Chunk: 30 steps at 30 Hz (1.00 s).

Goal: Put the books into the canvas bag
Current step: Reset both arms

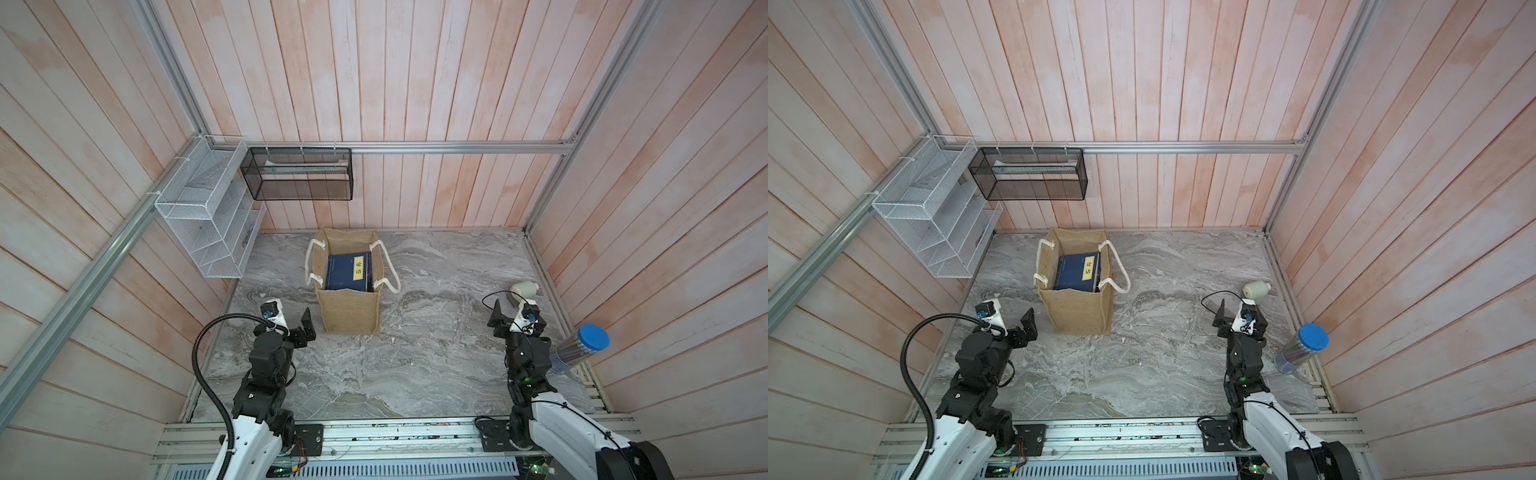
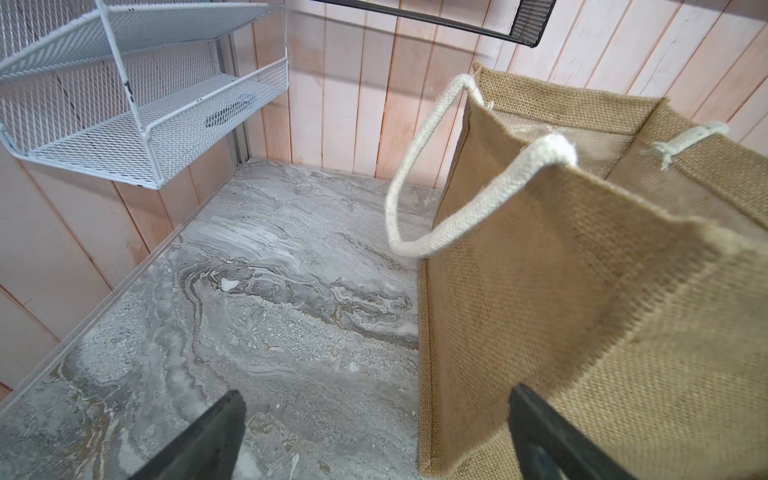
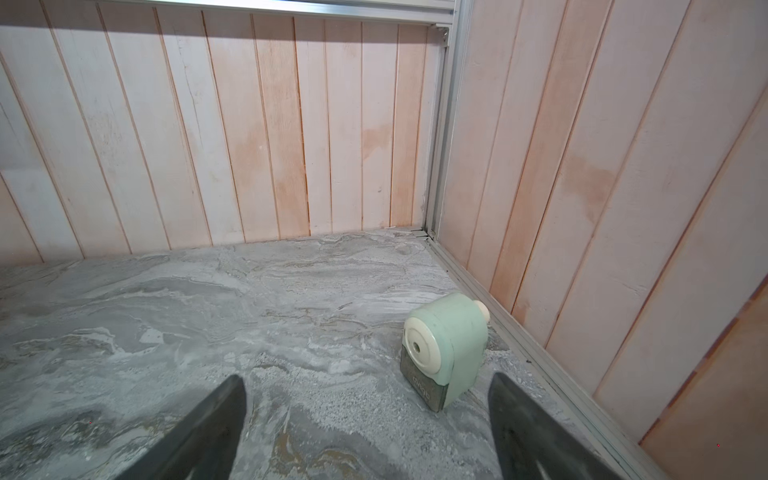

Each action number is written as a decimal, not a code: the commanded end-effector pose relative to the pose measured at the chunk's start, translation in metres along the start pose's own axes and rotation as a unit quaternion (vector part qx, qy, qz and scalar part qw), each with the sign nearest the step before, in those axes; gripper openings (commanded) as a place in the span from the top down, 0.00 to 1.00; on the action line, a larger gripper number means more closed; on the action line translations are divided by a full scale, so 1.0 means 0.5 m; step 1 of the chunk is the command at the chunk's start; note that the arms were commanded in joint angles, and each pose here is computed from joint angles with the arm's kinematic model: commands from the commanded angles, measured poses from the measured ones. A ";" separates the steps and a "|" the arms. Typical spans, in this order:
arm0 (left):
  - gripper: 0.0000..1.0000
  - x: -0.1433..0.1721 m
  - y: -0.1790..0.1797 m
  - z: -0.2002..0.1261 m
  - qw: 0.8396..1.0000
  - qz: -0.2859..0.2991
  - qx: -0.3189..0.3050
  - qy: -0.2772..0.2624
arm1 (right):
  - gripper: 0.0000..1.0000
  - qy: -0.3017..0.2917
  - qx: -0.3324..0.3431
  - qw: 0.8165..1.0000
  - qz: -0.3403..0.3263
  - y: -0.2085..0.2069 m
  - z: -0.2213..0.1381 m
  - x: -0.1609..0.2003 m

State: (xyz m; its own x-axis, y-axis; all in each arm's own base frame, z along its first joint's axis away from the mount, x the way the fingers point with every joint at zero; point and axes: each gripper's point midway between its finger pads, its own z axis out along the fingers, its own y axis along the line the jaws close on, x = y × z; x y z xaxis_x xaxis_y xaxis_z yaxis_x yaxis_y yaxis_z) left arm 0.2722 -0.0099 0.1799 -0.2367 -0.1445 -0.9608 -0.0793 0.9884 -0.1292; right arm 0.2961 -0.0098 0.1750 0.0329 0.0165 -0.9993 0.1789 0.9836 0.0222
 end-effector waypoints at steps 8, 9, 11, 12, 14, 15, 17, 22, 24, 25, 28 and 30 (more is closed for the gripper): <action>0.00 -0.006 0.023 0.023 0.990 0.077 -0.032 -0.110 | 0.08 -0.005 -0.034 0.999 0.026 0.002 0.028 0.022; 0.00 -0.003 0.026 0.022 0.988 0.086 -0.035 -0.121 | 0.08 -0.009 -0.038 0.999 0.025 0.006 0.033 0.020; 0.00 0.000 0.034 0.017 0.984 0.094 -0.044 -0.145 | 0.08 -0.017 -0.044 0.999 0.021 0.012 0.044 0.018; 0.00 0.001 0.038 0.014 0.982 0.095 -0.049 -0.156 | 0.08 -0.019 -0.048 0.999 0.008 0.016 0.049 0.015; 0.00 0.007 0.046 0.014 0.980 0.097 -0.058 -0.163 | 0.07 -0.014 -0.042 0.999 0.002 0.013 0.061 0.018; 0.00 0.006 0.048 0.019 0.980 0.099 -0.062 -0.161 | 0.07 -0.014 -0.042 0.999 0.000 0.012 0.064 0.018; 0.00 0.005 0.046 0.036 0.981 0.106 -0.061 -0.150 | 0.06 -0.013 -0.043 0.999 -0.002 0.008 0.069 0.022; 0.00 -0.006 0.053 0.075 0.981 0.100 -0.060 -0.152 | 0.06 -0.027 -0.034 0.999 0.008 -0.009 0.069 0.038; 0.00 -0.020 0.060 0.083 0.980 0.083 -0.061 -0.169 | 0.06 -0.037 -0.036 0.999 0.007 -0.008 0.067 0.041; 0.00 -0.022 0.060 0.092 0.981 0.080 -0.057 -0.170 | 0.06 -0.035 -0.042 0.999 0.006 -0.004 0.070 0.040; 0.00 -0.013 0.063 0.134 0.987 0.081 -0.052 -0.131 | 0.06 -0.002 -0.045 0.999 -0.001 0.002 0.093 0.062; 0.00 -0.009 0.057 0.160 0.991 0.080 -0.024 -0.103 | 0.06 -0.003 -0.043 0.999 -0.001 0.002 0.103 0.060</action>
State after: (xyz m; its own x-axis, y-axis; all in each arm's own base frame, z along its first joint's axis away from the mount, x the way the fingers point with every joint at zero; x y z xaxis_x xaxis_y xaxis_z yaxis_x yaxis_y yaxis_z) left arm 0.3312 0.0292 0.1401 -0.0935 0.0558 -0.9941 -0.1735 0.9822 0.0714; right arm 0.3392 -0.0186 0.1230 -0.0458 0.0219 -0.9987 0.1075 0.9941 0.0169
